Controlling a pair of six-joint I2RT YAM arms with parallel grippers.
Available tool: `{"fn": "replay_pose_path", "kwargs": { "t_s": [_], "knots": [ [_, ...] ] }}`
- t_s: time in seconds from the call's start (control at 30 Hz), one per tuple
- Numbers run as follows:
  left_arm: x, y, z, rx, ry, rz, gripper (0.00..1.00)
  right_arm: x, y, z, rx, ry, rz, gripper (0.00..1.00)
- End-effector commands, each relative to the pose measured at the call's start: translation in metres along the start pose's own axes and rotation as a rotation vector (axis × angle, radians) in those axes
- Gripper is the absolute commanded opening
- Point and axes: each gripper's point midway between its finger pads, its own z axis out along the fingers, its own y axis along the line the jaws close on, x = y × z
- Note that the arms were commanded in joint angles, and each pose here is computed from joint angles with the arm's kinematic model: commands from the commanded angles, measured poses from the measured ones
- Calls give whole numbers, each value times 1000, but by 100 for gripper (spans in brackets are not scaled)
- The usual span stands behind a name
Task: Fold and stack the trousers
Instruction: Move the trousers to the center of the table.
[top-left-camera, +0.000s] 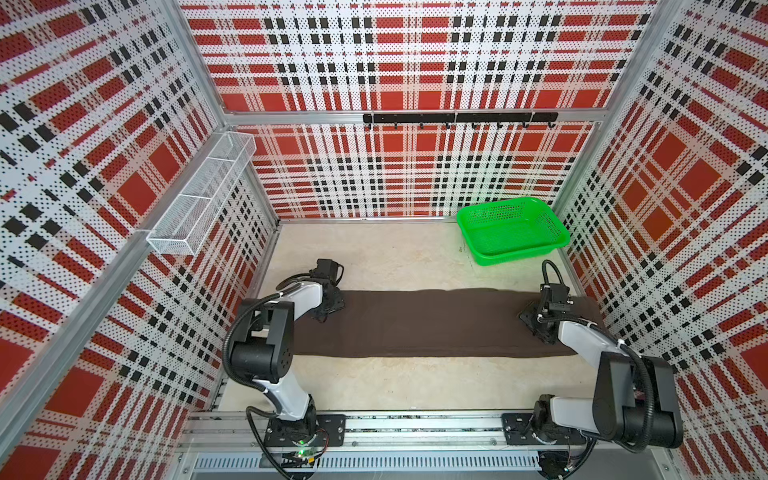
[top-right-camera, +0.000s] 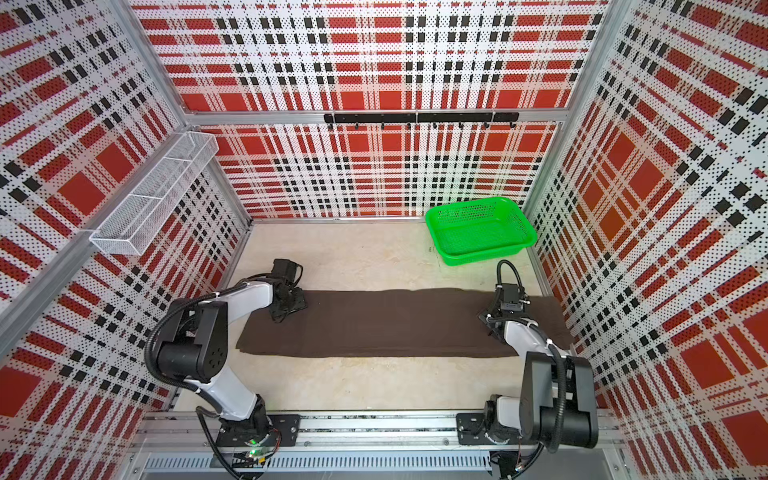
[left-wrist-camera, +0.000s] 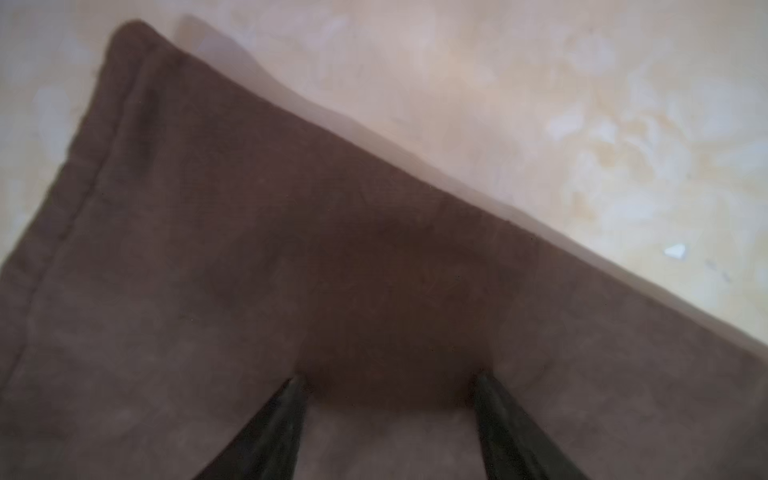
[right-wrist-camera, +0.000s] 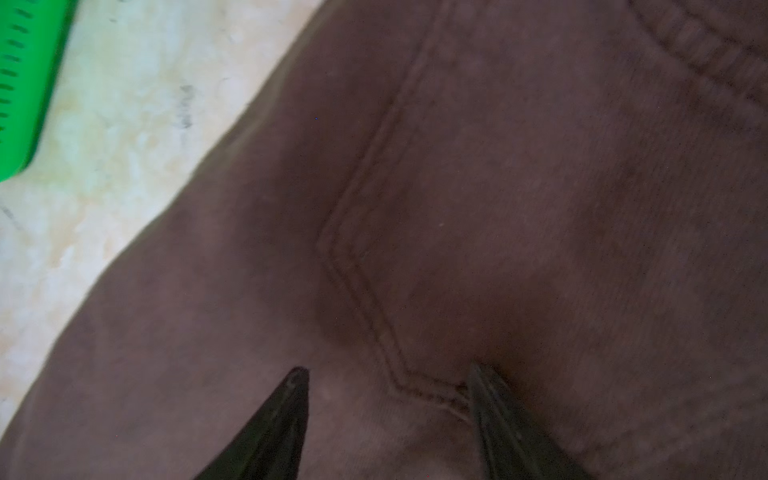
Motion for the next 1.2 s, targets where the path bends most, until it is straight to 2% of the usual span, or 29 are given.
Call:
{"fn": "replay_pose_path", "kwargs": {
  "t_s": [0.0,0.17,0.43,0.6,0.77,0.93,1.03,1.17],
  "knots": [
    [6,12,26,-53,40,-19,65,13,-10,14,15,53,-4,64],
    [-16,18,41,-58,36,-65,63,19,-4,30,-6,95,17,62],
    [-73,0,45,26,4,-98,66,-13,15,32,-20,27,38,63],
    [-104,1,-2,41,-85,-84,77,-25,29,20,-59,9,29,63],
    [-128,47,-53,28,-182,-119,86,-27,52,-8,-113,-28,-52,64],
    [-126,94,-56,-53,-144,-84,89,-5,71,-19,-166,-8,-98,64],
    [-122,102,-44,-88,-87,-51,89,7,77,-17,-195,13,-96,63],
    [-115,101,-25,-97,-17,-33,84,23,83,-12,-216,49,-110,63]
  ]
}}
